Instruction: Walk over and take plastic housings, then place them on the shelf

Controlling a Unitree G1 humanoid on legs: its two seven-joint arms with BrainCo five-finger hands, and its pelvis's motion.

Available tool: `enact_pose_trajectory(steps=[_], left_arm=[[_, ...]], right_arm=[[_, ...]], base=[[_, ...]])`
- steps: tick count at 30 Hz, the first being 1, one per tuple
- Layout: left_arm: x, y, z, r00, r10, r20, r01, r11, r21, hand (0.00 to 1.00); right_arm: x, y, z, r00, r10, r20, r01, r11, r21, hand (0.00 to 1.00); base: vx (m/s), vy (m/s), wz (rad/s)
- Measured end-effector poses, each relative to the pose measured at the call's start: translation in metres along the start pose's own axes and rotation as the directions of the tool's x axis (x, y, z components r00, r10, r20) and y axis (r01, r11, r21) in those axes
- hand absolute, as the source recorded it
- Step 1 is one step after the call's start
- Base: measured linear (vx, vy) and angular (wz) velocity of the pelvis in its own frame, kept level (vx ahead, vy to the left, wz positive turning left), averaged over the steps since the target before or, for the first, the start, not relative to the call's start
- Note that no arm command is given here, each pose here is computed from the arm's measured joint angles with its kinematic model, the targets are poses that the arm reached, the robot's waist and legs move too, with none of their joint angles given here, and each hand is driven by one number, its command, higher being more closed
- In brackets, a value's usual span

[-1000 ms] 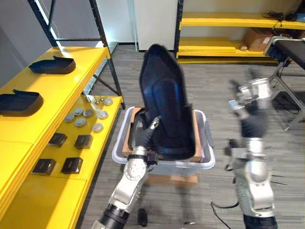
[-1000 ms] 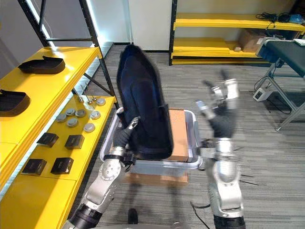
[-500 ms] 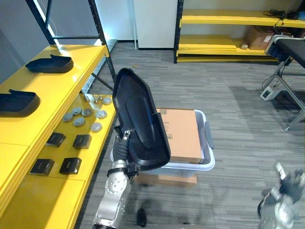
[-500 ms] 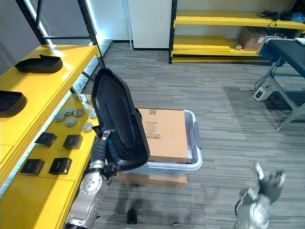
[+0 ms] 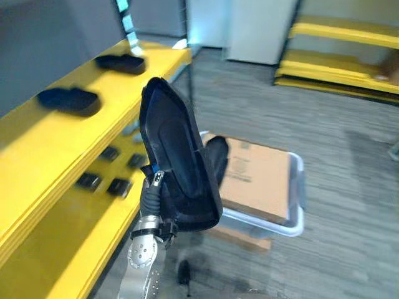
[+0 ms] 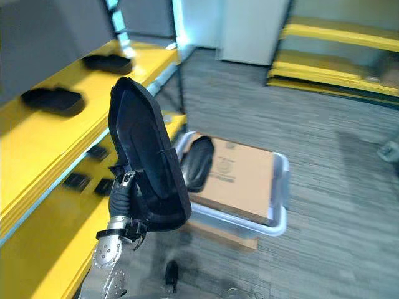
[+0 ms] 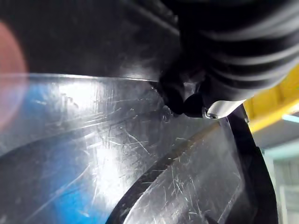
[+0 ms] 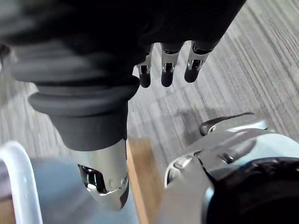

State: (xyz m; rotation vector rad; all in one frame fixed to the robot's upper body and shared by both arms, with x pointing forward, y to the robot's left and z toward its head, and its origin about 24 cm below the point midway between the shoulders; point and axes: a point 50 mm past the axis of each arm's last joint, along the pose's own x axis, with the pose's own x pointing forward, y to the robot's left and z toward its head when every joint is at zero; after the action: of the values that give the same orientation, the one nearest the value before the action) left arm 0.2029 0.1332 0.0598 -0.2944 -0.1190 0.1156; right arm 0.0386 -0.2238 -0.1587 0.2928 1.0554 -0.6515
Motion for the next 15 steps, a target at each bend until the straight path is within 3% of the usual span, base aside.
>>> enact_pose_trajectory(steps=[11,15], left_arm=[[0.006,-0.013,-0.012,0.994,-0.1,-0.047,0.1,0.995,-0.019,1.0],[0.012,0.002,-0.017,0.997,-0.043,-0.064,0.045,0.999,0.026,1.0]], right_arm=[[0.01,0.043,0.04,0.992,0.096,0.078,-0.091,0.993,-0.073,0.0],[0.01,0.052,0.045,0.987,0.132,0.096,-0.121,0.985,-0.121,0.0]], base=[[0.2,0.138,1.16],[0.25,0.077,0.84]])
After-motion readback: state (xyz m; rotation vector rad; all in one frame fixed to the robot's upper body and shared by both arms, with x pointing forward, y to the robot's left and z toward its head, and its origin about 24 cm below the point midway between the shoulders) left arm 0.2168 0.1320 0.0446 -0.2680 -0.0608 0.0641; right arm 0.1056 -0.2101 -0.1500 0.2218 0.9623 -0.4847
